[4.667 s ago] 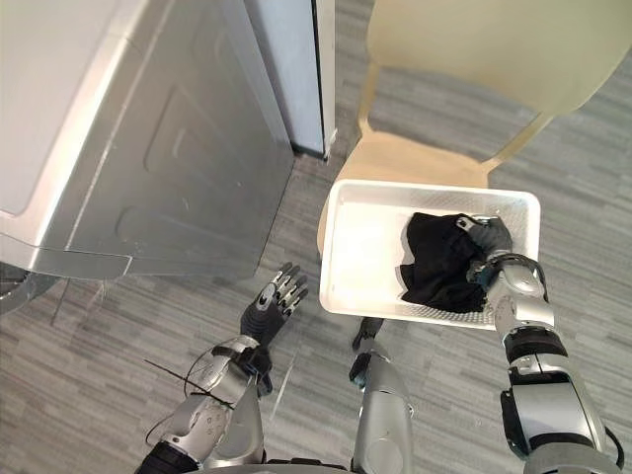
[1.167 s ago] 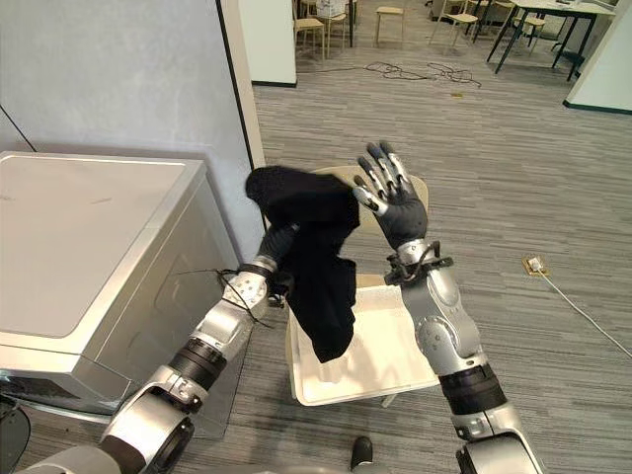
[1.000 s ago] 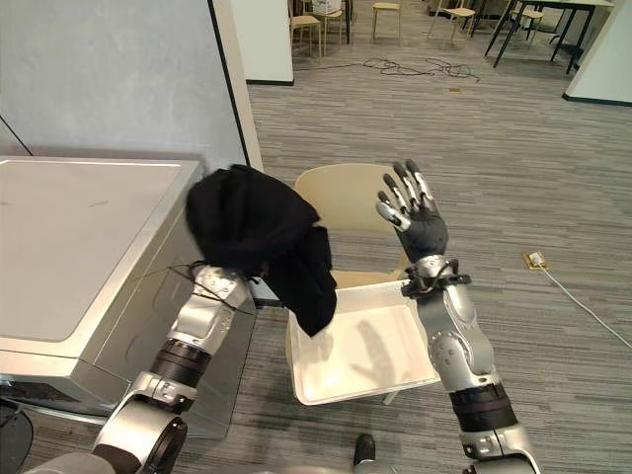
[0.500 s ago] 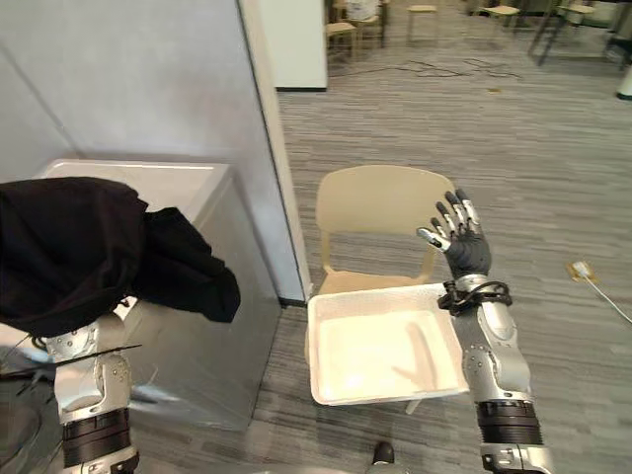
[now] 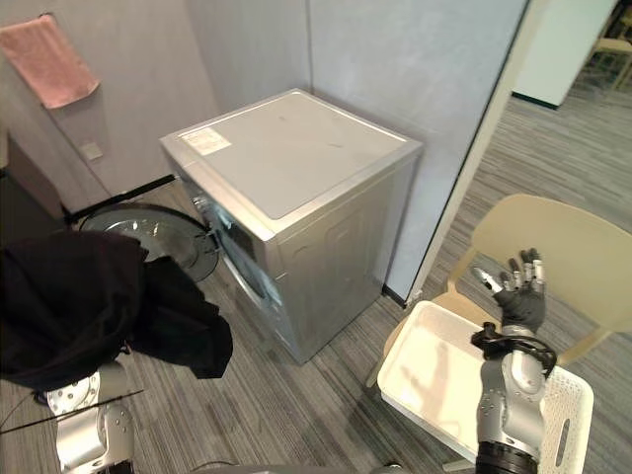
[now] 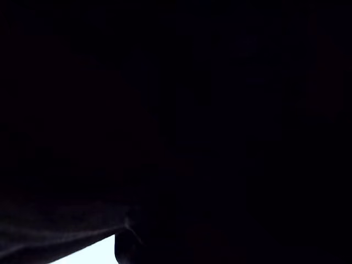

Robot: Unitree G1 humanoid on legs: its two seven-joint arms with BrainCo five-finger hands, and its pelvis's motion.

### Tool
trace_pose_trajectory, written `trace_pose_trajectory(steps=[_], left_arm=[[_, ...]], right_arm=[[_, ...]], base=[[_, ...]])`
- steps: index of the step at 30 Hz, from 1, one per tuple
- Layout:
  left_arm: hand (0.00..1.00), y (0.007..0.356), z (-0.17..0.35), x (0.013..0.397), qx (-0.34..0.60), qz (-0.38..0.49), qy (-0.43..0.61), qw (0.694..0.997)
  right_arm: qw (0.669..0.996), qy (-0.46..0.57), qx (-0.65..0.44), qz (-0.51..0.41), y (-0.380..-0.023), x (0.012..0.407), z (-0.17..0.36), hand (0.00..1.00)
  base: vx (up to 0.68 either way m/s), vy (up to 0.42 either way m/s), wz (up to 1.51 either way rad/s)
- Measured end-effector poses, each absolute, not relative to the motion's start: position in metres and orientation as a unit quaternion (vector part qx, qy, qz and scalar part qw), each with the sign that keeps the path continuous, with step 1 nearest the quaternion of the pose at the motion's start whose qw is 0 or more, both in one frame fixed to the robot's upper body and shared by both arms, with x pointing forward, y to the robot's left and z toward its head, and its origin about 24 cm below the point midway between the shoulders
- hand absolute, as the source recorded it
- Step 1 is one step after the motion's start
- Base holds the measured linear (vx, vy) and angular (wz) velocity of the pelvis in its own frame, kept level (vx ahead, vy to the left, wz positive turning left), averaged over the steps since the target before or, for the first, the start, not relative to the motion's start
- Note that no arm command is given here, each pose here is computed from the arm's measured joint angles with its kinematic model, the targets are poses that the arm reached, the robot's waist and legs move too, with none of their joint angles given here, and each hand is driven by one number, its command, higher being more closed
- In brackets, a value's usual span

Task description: Pick up the laundry basket with both hands and put the clothes into the washing machine.

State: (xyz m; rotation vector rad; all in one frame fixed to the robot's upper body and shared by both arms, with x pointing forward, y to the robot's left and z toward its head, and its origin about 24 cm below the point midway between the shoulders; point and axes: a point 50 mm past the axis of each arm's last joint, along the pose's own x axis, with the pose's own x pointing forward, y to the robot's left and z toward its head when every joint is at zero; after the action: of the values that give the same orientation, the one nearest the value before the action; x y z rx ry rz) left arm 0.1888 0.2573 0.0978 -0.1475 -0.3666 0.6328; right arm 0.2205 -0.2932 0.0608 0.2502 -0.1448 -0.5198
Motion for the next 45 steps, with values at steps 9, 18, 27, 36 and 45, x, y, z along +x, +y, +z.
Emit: trace_pose_trajectory(steps=[9,18,27,36,45], left_arm=[[1.0,0.228,0.073,0.204,-0.107,0.269,-0.121,0.95],[1.0,0.164,0.079,0.225,-0.141,0.133,-0.112,0.975],[1.0,0.137,0.092,0.239,-0.149,0.051,-0.131,0.979],[1.0,0.165,0.067,0.216,-0.165,0.111,-0.085,0.976],[1.0,0.178,0.041,0.204,-0.153,0.153,-0.028,0.976]], right_arm=[[0.942,-0.002,0.115,-0.315,-0.295,0.174,0.028,0.0],[0.945,-0.048,0.117,-0.301,-0.257,0.124,0.058,0.0],[0.963,-0.06,0.153,-0.211,-0.237,0.136,0.063,0.0],[0.975,-0.009,0.095,-0.2,-0.225,0.139,0.052,0.0],[0.956,0.241,-0.047,-0.16,-0.206,0.124,-0.04,0.0]], base=[[-0.04,0.27,0.91],[0.24,-0.079,1.42],[0.28,-0.178,0.99],[0.21,0.02,-0.32],[0.26,0.339,-0.84]])
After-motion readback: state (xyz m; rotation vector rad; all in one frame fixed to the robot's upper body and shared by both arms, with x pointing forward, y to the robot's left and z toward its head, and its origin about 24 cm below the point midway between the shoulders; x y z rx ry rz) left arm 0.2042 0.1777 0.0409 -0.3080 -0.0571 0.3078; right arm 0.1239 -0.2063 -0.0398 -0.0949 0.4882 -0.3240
